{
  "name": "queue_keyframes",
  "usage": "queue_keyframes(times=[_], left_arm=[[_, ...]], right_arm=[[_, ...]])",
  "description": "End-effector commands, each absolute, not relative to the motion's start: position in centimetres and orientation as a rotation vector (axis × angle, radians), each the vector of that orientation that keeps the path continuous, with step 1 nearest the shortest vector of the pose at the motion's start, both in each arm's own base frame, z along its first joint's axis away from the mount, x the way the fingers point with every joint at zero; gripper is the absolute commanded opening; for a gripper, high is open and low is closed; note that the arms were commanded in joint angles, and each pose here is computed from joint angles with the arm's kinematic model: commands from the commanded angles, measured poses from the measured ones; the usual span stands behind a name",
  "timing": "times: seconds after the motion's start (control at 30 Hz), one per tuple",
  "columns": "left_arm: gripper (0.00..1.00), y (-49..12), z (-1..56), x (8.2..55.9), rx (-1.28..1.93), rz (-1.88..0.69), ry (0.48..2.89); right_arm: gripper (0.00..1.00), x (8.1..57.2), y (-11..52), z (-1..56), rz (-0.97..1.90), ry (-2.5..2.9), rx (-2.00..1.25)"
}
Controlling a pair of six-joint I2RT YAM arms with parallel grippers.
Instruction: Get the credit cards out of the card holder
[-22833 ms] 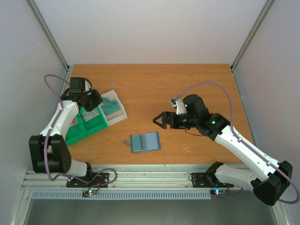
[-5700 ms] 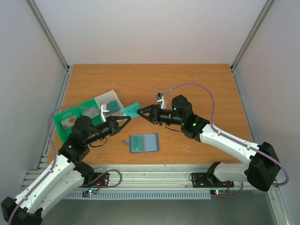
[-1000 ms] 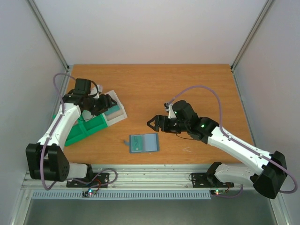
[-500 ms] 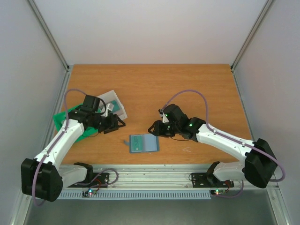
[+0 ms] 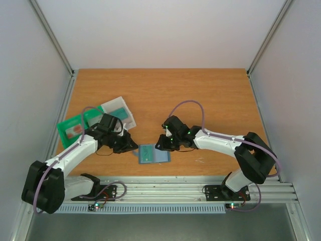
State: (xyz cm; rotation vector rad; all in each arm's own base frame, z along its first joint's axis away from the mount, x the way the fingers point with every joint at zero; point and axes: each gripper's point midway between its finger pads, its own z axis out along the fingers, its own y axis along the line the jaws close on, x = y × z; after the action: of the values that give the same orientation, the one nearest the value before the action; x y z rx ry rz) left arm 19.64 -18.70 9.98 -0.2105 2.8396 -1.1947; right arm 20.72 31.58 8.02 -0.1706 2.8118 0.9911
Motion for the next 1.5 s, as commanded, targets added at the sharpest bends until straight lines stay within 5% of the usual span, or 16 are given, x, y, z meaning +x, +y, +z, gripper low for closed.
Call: queue_keyframes(times=[0.0,0.87,1.07,1.47], left_arm=[[0.06,-19.7,9.0,20.6,-0.210,-1.205,2.801],[0.00,-19.5,0.0,19.7,-0.294,-1.153,2.928],[0.00,-18.9,-0.8,19.3,-0.300,-1.098,2.962],[0.06,-18.1,-0.8,19.2,-0.300,-1.013,2.979]], right_arm=[[0.22,21.0,33.7,8.5,1.075,2.768,-0.237],[0.14,20.3,34.9,2.8,1.068,2.877,-0.285],[0.04,20.1,35.2,2.9,1.108,2.864,-0.289],[0.01,21.1,33.2,3.2,1.114,2.835,-0.178]])
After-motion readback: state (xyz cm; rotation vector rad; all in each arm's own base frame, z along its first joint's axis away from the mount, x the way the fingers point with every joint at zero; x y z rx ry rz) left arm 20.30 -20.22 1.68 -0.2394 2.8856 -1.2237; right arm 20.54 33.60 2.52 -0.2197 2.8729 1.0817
